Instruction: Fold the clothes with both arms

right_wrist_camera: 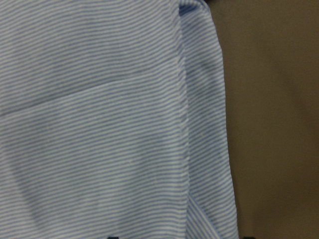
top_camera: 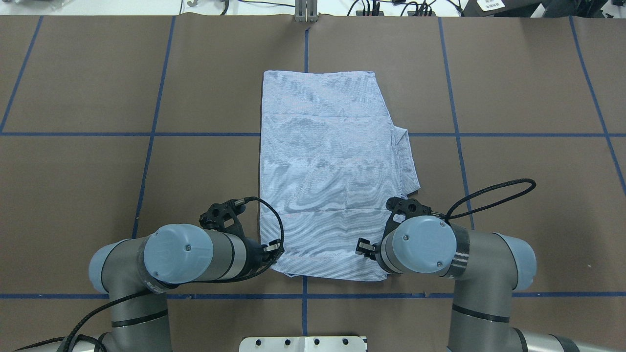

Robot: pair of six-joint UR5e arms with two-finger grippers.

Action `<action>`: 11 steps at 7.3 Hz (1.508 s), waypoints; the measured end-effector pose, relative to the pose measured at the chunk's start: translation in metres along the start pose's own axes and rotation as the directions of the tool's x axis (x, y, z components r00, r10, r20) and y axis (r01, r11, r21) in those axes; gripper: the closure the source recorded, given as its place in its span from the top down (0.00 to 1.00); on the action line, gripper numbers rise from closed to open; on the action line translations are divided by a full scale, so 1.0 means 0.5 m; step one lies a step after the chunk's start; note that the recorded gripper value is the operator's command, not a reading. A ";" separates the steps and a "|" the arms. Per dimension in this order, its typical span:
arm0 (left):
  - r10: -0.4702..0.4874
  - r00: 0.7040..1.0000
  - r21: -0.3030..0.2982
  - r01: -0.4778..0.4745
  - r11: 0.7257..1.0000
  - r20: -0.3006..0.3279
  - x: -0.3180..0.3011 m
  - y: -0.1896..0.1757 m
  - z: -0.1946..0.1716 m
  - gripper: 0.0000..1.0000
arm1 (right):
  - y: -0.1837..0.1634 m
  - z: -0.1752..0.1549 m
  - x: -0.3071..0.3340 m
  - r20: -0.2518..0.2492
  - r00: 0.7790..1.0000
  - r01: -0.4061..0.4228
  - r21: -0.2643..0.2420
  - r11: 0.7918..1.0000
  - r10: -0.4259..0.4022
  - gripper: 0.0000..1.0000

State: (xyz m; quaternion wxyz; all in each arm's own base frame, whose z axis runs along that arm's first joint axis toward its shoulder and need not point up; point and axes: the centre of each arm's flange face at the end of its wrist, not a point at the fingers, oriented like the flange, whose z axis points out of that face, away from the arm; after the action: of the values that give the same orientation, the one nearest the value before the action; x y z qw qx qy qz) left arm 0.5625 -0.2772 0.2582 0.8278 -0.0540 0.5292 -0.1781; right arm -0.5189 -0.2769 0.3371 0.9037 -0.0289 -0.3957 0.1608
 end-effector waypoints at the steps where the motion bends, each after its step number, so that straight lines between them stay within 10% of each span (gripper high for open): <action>1: 0.000 1.000 0.000 0.000 1.000 0.000 0.000 0.000 0.000 0.00 | 0.001 0.000 0.001 0.007 1.000 0.000 -0.002 1.000 0.000 0.87; 11: -0.001 1.000 0.002 0.001 1.000 0.002 -0.002 -0.003 0.000 0.00 | 0.006 0.005 0.005 -0.022 1.000 -0.005 -0.006 1.000 0.005 0.85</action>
State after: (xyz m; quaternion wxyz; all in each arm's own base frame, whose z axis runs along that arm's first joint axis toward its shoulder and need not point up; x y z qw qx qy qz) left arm 0.5619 -0.2780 0.2596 0.8284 -0.0538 0.5281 -0.1790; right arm -0.5201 -0.2734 0.3399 0.9075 -0.0347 -0.3861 0.1616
